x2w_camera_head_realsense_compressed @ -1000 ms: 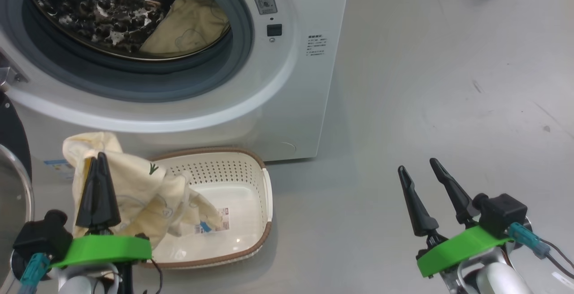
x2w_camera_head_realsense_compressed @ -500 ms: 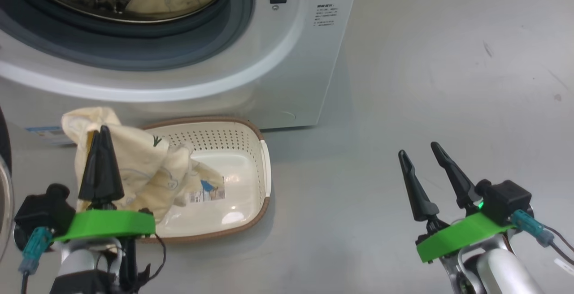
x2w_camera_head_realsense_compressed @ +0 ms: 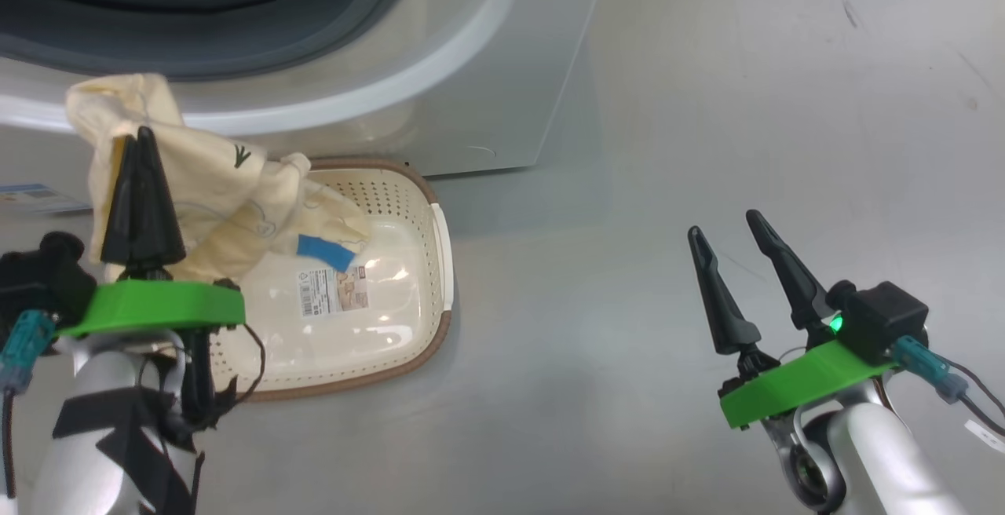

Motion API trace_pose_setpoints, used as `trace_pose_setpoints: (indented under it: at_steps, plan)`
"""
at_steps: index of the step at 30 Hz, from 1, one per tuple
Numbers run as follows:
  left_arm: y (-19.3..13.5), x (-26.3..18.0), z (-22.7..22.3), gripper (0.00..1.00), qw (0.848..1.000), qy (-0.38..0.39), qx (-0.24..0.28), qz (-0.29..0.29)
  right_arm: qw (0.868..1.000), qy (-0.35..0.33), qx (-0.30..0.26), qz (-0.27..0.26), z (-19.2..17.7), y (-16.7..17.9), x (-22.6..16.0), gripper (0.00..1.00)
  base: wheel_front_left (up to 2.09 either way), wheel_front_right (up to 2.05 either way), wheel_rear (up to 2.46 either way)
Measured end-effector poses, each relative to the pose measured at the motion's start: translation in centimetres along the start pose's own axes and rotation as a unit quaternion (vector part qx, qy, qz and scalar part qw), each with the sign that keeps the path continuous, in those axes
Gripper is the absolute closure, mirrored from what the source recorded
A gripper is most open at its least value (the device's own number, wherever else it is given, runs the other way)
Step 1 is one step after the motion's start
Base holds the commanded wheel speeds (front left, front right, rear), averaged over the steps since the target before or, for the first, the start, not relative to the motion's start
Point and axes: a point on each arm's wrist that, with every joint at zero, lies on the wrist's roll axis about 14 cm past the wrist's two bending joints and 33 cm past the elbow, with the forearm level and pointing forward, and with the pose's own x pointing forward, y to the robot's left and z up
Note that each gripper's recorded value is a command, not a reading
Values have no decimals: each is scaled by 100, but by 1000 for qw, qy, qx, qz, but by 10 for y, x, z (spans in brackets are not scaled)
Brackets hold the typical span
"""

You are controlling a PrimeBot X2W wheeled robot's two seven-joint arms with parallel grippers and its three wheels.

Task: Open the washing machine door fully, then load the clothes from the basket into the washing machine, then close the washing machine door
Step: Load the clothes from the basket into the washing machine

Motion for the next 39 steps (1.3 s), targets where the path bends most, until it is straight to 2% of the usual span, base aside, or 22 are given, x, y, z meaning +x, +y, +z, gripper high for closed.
trace_pose_setpoints:
  at_steps: [22,39]
  plan:
    - [-23,102,12,100,996,6,54,-72,999,13,5,-38,-9,-21,-2,0,0,0,0]
    - [-17,178,8,100,993,31,86,-73,997,37,12,-66,-26,-35,-2,0,0,0,0]
